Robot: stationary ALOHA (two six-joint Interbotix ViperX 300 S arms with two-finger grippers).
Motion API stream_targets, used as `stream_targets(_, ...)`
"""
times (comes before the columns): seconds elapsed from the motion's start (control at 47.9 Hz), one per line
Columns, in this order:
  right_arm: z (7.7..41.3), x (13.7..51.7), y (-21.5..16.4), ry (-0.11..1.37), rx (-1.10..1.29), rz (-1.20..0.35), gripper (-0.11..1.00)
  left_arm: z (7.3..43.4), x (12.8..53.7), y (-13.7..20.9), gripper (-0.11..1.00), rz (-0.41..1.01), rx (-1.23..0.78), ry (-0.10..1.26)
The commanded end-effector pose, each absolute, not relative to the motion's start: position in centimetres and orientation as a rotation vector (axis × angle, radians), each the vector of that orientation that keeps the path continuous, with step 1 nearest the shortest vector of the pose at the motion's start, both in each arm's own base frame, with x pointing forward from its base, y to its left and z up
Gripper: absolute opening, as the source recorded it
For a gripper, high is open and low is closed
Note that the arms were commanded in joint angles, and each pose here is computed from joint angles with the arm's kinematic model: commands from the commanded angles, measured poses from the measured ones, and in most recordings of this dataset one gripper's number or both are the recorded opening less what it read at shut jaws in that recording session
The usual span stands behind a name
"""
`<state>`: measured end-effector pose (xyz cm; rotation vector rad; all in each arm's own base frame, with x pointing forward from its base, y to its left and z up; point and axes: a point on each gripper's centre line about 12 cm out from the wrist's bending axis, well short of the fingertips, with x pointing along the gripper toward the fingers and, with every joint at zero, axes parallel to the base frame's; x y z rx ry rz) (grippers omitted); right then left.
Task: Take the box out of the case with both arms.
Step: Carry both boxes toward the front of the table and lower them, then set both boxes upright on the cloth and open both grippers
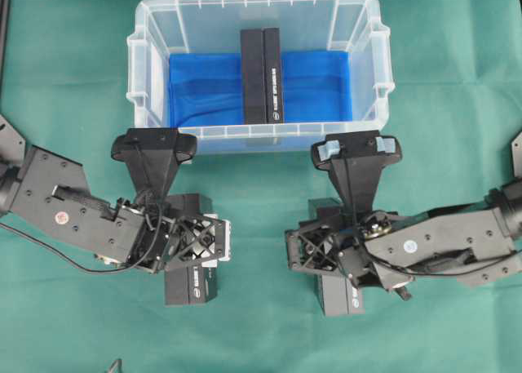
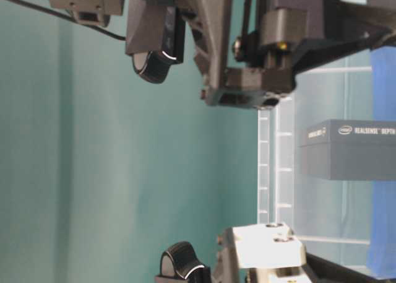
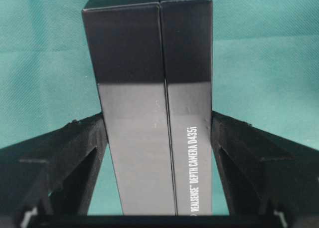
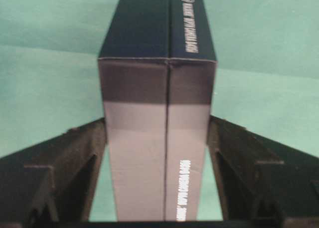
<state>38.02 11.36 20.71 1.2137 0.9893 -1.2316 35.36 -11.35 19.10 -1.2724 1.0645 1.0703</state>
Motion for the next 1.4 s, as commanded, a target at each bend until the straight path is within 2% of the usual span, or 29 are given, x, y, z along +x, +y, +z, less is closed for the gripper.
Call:
stream_targets(0.0,21.77,38.10,11.35,0.975,1.240,-1.206,0.66,20.09,35.34,-11.52,0.63,1.042,-1.290,1.051)
stream_targets(0.522,21.91,38.30,11.38,0.977,1.229,-1.173,0.66,19.85,34.72,-11.46,0.63,1.050,-1.302,1.066)
stream_targets(0.71,21.88,38.33,11.20,0.970,1.220,-1.173,0.66,19.70,34.79,-11.51,0.63,1.008,-1.332,1.046)
stream_targets(0.772,21.88,38.34,11.19,0.968,1.220,-1.174,0.73,19.78,34.91,-11.63,0.64,0.987,-1.344,1.037)
stream_targets(0.856,21.88,38.30,11.17,0.969,1.218,-1.177,0.87,19.88,35.14,-11.66,0.80,0.971,-1.355,1.028)
stream_targets(0.939,21.88,38.30,11.17,0.969,1.218,-1.177,0.93,19.93,35.19,-11.67,0.92,0.969,-1.358,1.026)
stream_targets(1.378,22.06,38.26,11.16,0.967,1.221,-1.173,0.93,20.24,35.40,-11.78,0.91,0.967,-1.367,1.024)
